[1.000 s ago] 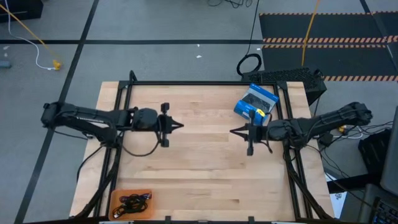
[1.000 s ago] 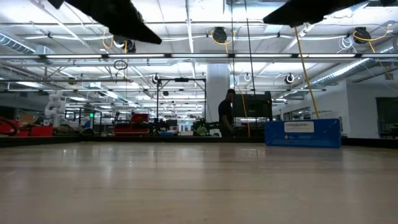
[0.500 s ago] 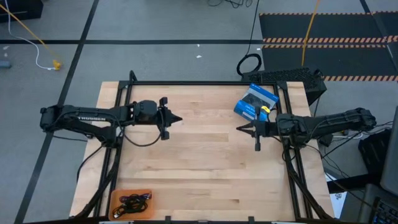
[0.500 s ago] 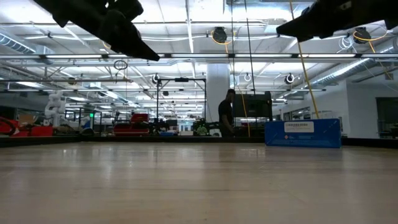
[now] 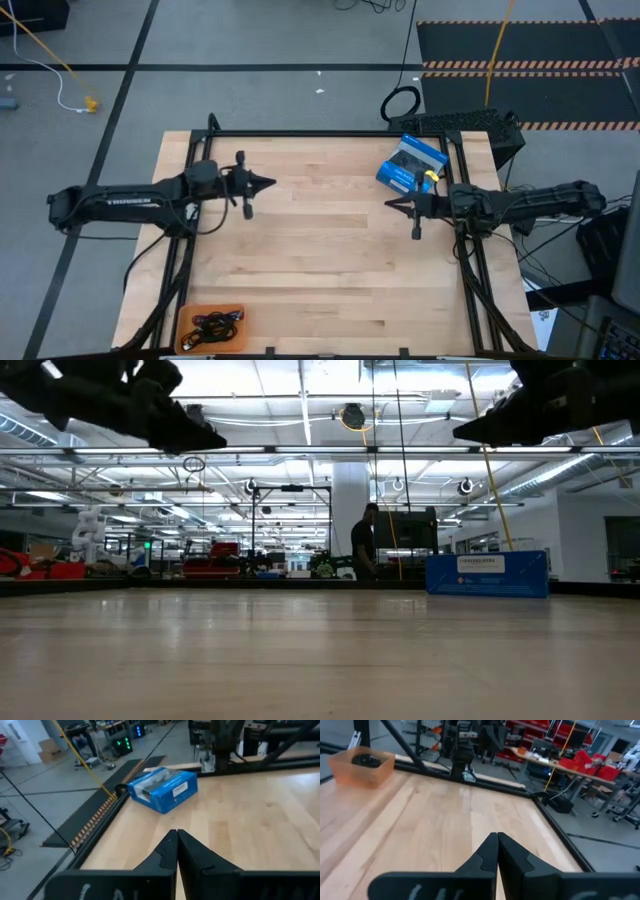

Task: Pick and place USB-C Cables
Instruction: Return to Home Position

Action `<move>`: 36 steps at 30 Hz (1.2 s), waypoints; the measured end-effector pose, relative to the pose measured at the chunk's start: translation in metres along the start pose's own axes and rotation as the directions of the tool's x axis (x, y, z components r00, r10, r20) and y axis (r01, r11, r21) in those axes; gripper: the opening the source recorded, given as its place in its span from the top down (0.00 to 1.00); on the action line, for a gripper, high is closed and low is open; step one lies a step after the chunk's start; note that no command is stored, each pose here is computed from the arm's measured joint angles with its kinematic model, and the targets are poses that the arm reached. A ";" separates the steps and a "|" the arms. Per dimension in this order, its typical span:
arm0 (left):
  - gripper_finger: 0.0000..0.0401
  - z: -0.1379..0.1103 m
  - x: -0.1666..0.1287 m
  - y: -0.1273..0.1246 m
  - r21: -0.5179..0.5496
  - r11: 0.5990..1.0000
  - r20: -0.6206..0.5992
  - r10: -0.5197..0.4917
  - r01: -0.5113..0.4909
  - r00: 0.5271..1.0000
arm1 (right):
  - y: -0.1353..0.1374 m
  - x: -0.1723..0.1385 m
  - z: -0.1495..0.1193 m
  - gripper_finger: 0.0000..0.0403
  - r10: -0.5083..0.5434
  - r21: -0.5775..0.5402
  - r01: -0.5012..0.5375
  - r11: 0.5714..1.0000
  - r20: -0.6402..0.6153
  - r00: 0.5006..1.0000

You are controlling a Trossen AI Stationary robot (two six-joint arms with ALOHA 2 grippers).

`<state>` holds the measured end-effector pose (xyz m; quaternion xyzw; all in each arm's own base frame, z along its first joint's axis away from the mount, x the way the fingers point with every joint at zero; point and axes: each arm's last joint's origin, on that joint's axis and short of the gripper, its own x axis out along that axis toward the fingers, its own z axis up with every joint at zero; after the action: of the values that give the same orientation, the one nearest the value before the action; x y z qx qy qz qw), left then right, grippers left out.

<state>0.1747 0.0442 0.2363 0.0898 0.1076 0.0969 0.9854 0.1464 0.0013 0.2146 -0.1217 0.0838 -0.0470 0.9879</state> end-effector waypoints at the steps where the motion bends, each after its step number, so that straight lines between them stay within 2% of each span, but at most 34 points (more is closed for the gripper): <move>1: 0.98 -0.002 -0.003 0.000 -0.004 1.000 0.009 -0.001 0.001 1.000 | 0.000 0.000 -0.001 1.00 -0.006 0.002 0.006 1.000 0.012 1.000; 10: 0.98 -0.013 -0.014 -0.003 -0.012 1.000 0.122 -0.019 0.020 0.992 | -0.001 -0.001 -0.015 1.00 0.014 0.013 -0.015 1.000 0.093 0.996; 16: 0.99 -0.023 -0.013 -0.005 -0.084 0.996 0.089 0.045 -0.037 0.995 | -0.003 0.000 -0.027 1.00 -0.014 0.026 0.012 1.000 0.061 0.998; 23: 0.99 -0.037 -0.013 -0.010 -0.096 0.989 0.043 0.116 -0.111 0.992 | -0.003 -0.001 -0.041 1.00 -0.041 0.031 0.039 0.999 0.048 0.998; 31: 1.00 -0.047 -0.014 -0.014 -0.122 0.983 0.024 0.138 -0.134 0.990 | -0.004 -0.004 -0.050 1.00 -0.056 0.029 0.055 0.998 0.035 0.998; 36: 1.00 -0.048 -0.014 -0.017 -0.116 0.982 0.017 0.152 -0.149 0.988 | -0.004 -0.005 -0.051 1.00 -0.071 0.011 0.070 0.997 0.088 0.994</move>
<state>0.1528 0.0325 0.1892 0.0423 0.0819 0.1759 0.9801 0.1319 -0.0135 0.1676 -0.1225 0.0354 -0.0766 0.9889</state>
